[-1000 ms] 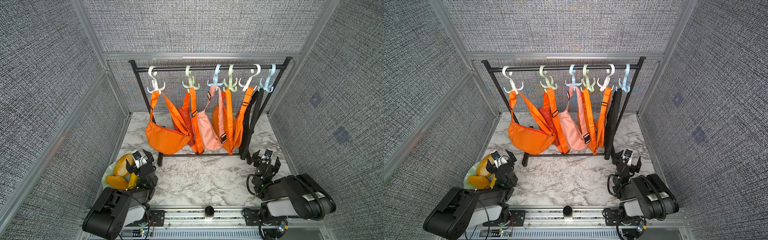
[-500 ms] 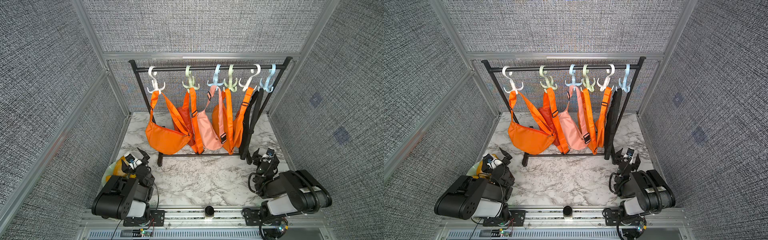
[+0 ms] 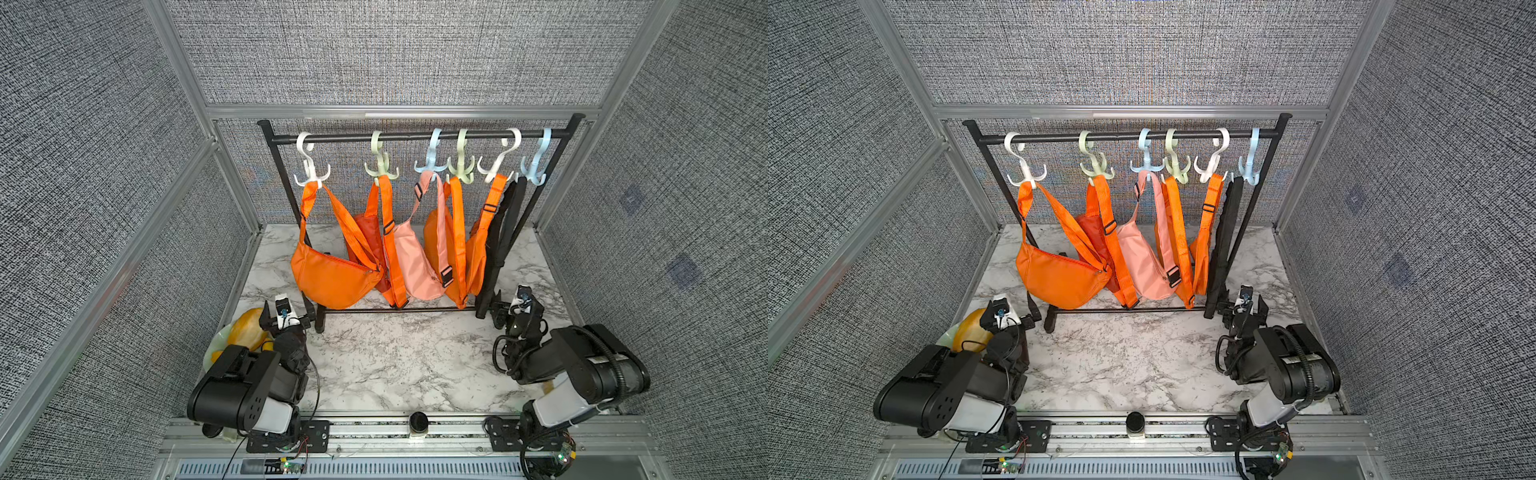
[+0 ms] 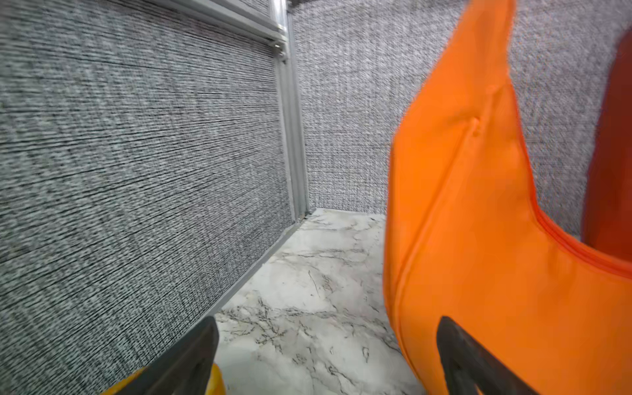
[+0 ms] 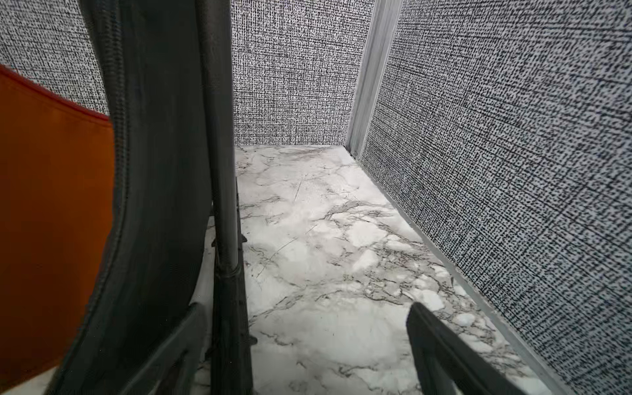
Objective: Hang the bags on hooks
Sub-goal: Reset both arms
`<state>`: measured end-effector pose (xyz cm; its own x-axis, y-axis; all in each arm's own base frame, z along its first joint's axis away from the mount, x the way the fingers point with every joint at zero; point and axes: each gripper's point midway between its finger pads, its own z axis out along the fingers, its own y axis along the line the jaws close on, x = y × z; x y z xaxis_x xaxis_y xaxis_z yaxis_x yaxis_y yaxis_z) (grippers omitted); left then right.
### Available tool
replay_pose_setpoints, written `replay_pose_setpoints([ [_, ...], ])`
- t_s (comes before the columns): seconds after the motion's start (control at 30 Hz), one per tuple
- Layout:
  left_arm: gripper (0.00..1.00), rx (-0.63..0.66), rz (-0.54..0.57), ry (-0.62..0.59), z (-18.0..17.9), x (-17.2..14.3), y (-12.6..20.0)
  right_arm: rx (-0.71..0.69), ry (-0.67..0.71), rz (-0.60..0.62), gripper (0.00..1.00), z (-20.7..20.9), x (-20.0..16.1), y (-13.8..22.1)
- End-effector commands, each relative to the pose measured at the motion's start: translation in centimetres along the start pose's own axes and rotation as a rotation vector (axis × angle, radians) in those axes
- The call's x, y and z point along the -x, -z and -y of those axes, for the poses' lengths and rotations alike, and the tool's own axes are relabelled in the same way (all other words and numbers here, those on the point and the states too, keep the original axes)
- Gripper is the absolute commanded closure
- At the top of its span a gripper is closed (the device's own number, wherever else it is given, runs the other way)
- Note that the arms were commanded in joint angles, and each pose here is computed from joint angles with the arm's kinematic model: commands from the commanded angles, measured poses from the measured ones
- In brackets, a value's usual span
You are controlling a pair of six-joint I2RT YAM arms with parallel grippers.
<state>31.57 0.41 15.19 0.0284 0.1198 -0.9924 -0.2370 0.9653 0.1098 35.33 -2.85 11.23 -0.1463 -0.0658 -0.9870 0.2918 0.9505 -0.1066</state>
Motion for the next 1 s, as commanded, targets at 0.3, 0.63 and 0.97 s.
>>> replay_pose_setpoints([
  [0.3, 0.01, -0.008, 0.071, -0.045, 0.3, 1.3, 0.1, 0.055, -0.045, -0.124, 0.01, -0.3, -0.5, -3.1],
  [0.63, 0.01, -0.050, -0.217, 0.017, 0.4, -2.8, -6.5, 0.068, -0.070, -0.143, 0.01, 0.1, -0.8, -3.3],
  [0.97, 0.01, -0.049, -0.190, 0.024, 0.2, -2.4, -6.0, 0.068, -0.071, -0.137, 0.01, 0.1, -0.7, -3.2],
])
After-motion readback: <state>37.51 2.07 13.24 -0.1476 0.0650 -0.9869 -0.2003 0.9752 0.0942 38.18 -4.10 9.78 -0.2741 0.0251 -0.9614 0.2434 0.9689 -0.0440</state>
